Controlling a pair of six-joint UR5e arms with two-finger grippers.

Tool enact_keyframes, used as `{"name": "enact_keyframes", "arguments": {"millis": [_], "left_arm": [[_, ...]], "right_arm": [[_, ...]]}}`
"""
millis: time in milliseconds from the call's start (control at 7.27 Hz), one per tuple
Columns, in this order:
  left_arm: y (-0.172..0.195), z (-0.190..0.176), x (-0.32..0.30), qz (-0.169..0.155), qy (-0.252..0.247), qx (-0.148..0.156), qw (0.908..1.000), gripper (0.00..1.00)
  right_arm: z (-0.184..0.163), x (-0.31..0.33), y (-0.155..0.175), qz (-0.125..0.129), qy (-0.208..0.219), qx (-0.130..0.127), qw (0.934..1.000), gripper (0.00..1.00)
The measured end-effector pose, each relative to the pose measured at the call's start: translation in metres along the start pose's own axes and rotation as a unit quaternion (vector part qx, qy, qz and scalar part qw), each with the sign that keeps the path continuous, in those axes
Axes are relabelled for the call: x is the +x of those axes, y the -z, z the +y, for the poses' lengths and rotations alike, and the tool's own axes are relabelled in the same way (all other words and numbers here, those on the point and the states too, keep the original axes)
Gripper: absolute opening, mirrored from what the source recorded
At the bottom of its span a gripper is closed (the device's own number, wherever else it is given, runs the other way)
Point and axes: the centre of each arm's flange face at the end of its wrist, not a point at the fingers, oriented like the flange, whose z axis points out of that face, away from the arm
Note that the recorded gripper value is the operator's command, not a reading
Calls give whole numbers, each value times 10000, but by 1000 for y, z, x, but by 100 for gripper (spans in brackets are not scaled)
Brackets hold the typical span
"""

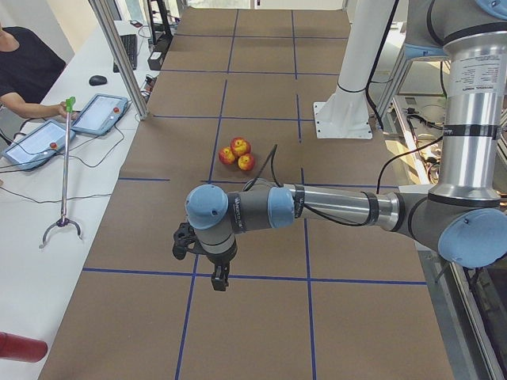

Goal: Stack apples

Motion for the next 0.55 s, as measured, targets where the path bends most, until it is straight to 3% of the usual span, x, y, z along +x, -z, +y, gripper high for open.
{"name": "enact_keyframes", "arguments": {"millis": [550], "left_arm": [[1, 10, 1, -70, -86, 73, 9999, 100]], "right_arm": [[0, 0, 0, 1, 7, 8, 10000, 100]]}}
